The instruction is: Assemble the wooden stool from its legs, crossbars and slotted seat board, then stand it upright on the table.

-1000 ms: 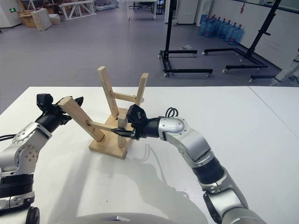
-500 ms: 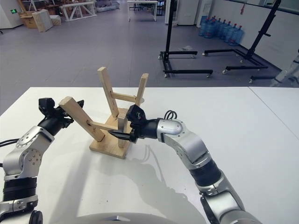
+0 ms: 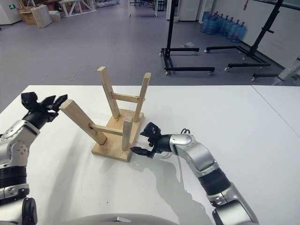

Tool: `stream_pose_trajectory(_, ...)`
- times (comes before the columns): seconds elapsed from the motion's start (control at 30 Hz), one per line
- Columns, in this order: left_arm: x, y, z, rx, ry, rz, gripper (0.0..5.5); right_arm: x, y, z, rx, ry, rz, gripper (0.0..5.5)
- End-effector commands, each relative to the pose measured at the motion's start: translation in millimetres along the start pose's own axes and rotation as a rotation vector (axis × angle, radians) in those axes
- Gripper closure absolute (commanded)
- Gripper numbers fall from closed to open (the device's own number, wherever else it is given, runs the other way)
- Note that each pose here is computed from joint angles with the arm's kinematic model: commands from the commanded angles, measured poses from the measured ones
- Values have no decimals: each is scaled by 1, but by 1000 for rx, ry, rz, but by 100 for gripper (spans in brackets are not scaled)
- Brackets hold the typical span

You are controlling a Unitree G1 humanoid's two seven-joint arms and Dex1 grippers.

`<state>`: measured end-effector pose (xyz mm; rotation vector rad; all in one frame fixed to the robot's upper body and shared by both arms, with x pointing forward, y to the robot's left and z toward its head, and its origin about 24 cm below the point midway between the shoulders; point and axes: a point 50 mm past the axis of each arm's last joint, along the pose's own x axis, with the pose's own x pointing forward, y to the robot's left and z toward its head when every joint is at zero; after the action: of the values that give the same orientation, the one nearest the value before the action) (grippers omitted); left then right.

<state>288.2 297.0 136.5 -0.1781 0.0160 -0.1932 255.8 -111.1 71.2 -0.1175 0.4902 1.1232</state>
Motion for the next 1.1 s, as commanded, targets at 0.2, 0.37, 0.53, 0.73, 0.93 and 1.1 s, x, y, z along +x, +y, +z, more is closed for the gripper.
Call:
stream_pose_trajectory(0.2,-102,13,50,111,210,-395,237,-79,-56,-7,31,-1,-191,101)
stream_pose_trajectory(0.37,-107,-45,33,89,335,-707,237,-64,-53,26,-77,-174,-212,101)
stream_pose_trajectory(0.53,-73,-63,10,103,292,-634,237,-18,-24,51,-84,-276,-150,101)
stream_pose_trajectory(0.73,-57,-67,10,100,239,-602,237,2,-2,58,-119,-309,-85,101)
stream_pose_trajectory(0.93,-45,-76,8,109,226,-623,237,9,42,69,-136,-390,104,101)
stream_pose_trajectory(1.1,-25,-80,9,108,201,-632,237,19,60,60,-180,-337,126,101)
